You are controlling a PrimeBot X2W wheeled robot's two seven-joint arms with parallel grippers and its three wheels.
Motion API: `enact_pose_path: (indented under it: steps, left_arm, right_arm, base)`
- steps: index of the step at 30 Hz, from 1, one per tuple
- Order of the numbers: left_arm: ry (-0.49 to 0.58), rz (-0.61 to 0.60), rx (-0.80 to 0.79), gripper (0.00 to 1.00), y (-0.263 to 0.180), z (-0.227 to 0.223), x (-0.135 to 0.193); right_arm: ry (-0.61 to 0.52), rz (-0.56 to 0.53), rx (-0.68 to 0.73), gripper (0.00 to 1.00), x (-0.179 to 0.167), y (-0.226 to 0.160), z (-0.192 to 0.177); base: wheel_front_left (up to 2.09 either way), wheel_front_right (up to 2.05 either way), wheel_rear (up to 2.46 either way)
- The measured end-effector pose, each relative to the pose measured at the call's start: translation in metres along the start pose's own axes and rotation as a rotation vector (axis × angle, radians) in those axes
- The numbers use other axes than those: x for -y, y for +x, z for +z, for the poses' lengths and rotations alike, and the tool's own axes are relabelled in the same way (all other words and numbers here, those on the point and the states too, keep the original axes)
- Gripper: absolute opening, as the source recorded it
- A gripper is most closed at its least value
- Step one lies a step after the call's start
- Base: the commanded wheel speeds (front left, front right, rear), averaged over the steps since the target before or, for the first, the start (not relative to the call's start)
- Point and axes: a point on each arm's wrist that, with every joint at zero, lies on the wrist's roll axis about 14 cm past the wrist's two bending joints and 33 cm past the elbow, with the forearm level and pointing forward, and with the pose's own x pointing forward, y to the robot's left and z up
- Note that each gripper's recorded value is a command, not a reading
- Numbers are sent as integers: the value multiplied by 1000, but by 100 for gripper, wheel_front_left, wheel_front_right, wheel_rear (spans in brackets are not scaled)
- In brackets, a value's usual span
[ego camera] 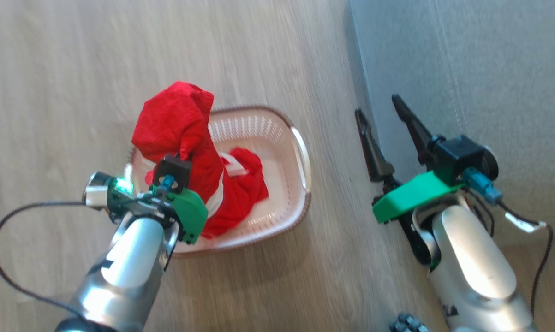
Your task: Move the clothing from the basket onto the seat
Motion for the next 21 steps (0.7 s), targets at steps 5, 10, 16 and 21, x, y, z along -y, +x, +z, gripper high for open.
enact_pose_path:
  steps: [5, 10, 16, 21]
  left_arm:
    - [-2, 84, 105, 0, -33, 35, -19]
    - [-33, 213, 245, 0, -71, 77, -42]
    - [-61, 326, 418, 0, -120, 124, -59]
    - [-66, 396, 548, 0, -160, 156, -68]
  right_arm:
    - [-2, 25, 42, 100, -14, -13, 19]
    - [1, 41, 68, 100, -26, -32, 32]
    - [28, 46, 108, 100, -34, -56, 45]
    - [36, 63, 121, 100, -45, -76, 47]
  base:
    - [0, 0, 0]
    - [0, 0, 0]
    - [0, 0, 0]
    - [0, 0, 0]
